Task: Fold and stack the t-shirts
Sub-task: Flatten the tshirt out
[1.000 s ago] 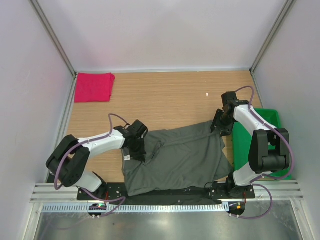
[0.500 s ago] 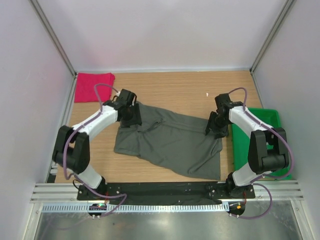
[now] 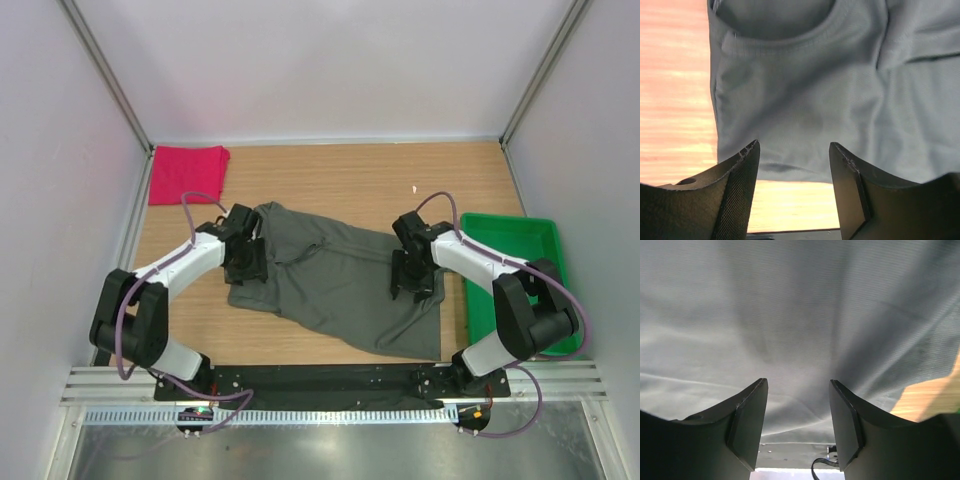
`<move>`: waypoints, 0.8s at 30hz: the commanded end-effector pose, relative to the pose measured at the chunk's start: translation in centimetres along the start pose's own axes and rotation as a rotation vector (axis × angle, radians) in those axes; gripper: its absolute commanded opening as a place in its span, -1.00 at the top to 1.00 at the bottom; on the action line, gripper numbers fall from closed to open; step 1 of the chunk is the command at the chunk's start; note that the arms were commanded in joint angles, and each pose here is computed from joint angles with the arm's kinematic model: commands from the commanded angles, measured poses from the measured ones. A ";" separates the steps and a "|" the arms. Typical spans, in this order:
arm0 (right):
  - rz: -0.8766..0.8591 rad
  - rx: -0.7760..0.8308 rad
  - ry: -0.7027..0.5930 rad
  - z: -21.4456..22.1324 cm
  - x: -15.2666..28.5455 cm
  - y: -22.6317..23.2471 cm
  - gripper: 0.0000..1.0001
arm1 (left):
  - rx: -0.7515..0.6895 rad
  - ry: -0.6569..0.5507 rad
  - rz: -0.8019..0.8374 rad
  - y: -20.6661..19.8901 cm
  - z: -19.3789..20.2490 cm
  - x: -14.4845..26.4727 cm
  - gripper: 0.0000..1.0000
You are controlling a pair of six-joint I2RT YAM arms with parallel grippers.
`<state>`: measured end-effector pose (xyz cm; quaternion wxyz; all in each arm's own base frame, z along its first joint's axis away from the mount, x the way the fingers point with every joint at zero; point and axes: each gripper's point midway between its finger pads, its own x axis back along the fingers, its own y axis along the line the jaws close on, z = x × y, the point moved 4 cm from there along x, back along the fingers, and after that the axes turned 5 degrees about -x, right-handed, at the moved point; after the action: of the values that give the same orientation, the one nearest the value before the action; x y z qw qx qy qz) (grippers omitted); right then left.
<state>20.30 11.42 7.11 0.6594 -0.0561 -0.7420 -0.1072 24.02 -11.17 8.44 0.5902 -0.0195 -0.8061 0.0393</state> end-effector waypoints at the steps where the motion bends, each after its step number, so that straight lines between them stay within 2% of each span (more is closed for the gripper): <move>1: 0.045 -0.002 -0.040 -0.3 -0.1 -0.3 -0.15 | -0.058 -0.046 0.000 -0.3 -2.8 -0.4 -0.17; 4: 0.063 0.020 -0.022 0.5 -0.7 -0.4 -0.14 | -0.074 0.012 -0.001 -0.5 -2.6 -2.0 -0.09; 7: 0.077 0.008 -0.032 0.9 -1.9 -0.7 -0.13 | -0.079 0.034 0.009 -0.5 -2.2 -3.4 0.17; 8: 0.084 0.004 -0.035 0.9 -2.4 -0.8 -0.12 | -0.079 0.039 0.010 -0.5 -2.1 -3.6 0.35; 10: 0.094 0.005 -0.055 0.8 -2.6 -0.7 -0.09 | -0.082 0.046 0.014 -0.6 -2.0 -4.1 0.40; 13: 0.113 0.006 -0.089 0.2 -2.7 -0.8 -0.04 | -0.079 0.053 0.039 -0.8 -2.0 -4.1 0.58; 16: 0.127 0.006 -0.113 -0.3 -2.8 -0.9 0.12 | -0.073 0.038 0.043 -0.7 -2.1 -3.5 0.84; 17: 0.133 0.004 -0.127 -0.6 -2.7 -0.9 0.27 | -0.069 0.018 0.045 -0.8 -2.3 -2.9 0.98; 19: 0.134 0.000 -0.143 -0.8 -2.5 -0.9 0.53 | -0.063 0.003 0.040 -0.6 -2.4 -1.9 1.00; 20: 0.132 -0.002 -0.152 -0.9 -2.3 -0.9 0.86 | -0.062 -0.004 0.043 -0.6 -2.3 -1.5 1.00; 21: 0.125 -0.006 -0.173 -1.1 -1.7 -0.9 0.97 | -0.056 -0.049 0.030 -0.3 -2.8 -0.3 1.00; 24: 0.120 -0.012 -0.206 -1.0 0.1 -1.2 0.97 | -0.049 -0.115 0.025 0.0 -3.1 2.5 1.00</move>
<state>20.14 10.99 5.44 0.6288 -0.0921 -0.7688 -0.0711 26.16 -11.66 8.08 0.5894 -0.0489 -0.8060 0.0244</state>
